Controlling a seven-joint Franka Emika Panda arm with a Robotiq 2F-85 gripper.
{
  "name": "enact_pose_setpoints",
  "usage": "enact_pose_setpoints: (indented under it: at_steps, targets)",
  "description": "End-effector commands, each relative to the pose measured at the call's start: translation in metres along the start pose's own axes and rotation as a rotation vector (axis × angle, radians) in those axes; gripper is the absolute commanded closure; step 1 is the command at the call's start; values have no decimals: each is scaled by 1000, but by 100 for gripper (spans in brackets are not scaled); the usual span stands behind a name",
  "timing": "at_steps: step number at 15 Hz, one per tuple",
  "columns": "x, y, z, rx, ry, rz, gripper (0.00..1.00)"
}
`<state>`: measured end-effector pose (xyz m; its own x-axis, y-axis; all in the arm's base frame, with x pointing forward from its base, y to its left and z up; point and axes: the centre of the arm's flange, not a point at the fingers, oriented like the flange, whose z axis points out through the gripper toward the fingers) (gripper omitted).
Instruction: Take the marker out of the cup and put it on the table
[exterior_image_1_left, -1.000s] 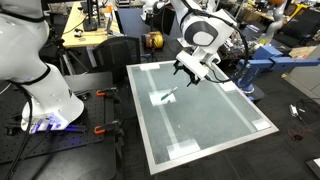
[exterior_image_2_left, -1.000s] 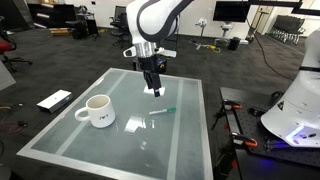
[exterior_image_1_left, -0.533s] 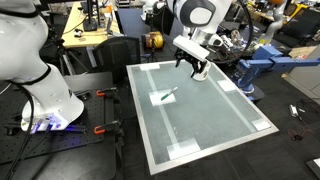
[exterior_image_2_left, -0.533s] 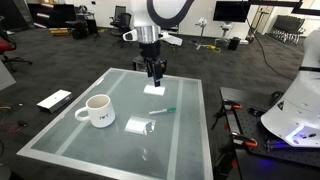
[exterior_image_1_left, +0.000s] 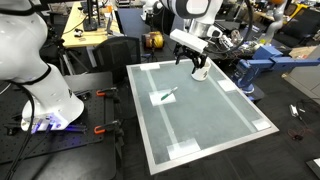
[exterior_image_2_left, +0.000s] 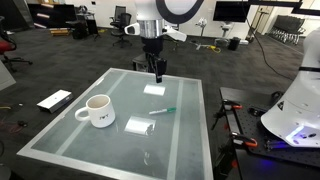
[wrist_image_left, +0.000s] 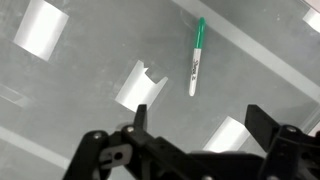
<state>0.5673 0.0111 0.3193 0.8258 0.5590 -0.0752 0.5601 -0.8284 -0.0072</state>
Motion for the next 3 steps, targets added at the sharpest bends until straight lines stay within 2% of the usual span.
enact_pose_setpoints:
  at_steps: [1,3]
  targets:
    - [0,0,1,1,-2,0,0]
    - [0,0,2,2,-3,0,0]
